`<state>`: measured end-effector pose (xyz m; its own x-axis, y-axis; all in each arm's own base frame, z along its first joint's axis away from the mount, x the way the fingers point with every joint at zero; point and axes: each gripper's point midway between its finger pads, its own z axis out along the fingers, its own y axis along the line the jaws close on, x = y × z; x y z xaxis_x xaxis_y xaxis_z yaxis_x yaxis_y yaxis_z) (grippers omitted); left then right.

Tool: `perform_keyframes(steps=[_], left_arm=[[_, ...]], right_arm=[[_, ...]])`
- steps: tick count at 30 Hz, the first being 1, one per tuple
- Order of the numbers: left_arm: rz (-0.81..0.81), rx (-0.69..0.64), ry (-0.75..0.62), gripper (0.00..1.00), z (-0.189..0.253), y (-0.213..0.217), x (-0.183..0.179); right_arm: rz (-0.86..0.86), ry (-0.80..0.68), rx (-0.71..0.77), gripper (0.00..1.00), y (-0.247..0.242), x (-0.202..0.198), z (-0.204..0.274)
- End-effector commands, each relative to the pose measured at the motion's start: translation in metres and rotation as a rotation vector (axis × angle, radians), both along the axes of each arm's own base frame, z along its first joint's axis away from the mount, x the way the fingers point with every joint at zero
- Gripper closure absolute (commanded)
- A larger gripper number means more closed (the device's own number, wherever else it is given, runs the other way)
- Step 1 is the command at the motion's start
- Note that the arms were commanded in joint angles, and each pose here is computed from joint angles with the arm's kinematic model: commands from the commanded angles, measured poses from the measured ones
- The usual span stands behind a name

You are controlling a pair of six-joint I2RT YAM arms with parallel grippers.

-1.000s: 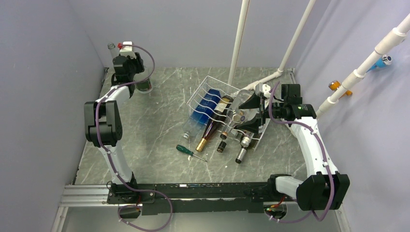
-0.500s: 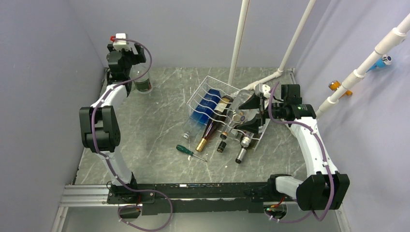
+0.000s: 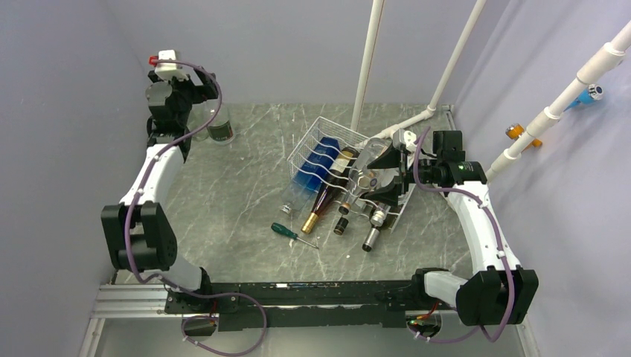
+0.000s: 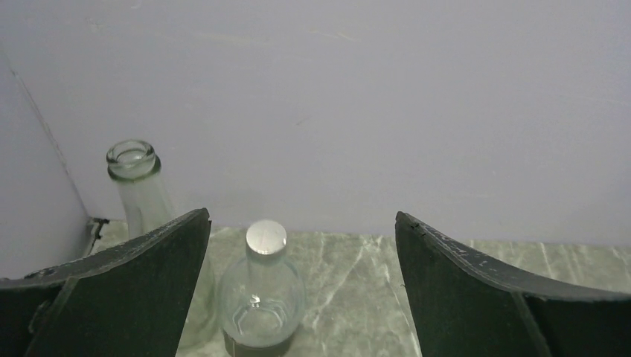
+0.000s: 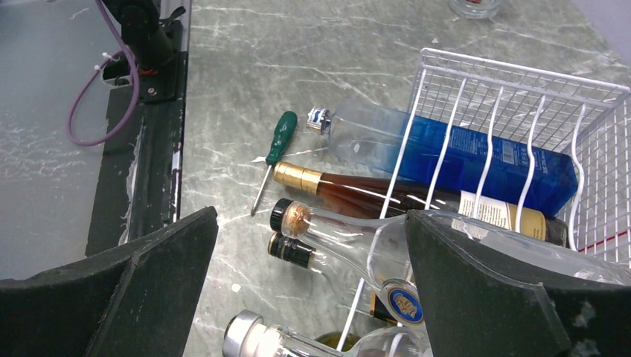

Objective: Take the wine bottle off the wine rack
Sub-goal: Place the wine bottle at the center of the board.

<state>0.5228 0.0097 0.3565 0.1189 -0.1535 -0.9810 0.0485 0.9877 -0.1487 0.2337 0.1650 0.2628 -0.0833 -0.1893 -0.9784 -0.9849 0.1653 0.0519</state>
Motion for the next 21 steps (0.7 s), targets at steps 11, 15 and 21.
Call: perform_keyframes(steps=[11, 15, 21], left_arm=[[-0.157, -0.219, 0.149, 0.01, 0.002, -0.035, -0.080], [-0.246, -0.264, 0.169, 0.00, 0.000, -0.053, -0.102], [-0.300, -0.321, 0.245, 0.00, -0.006, -0.066, -0.129]], right_arm=[[0.012, -0.083, 0.008, 0.00, -0.001, -0.004, 0.009], [0.011, -0.088, 0.009, 0.00, -0.001, -0.004, 0.010], [0.013, -0.091, 0.011, 0.00, -0.001, -0.005, 0.010]])
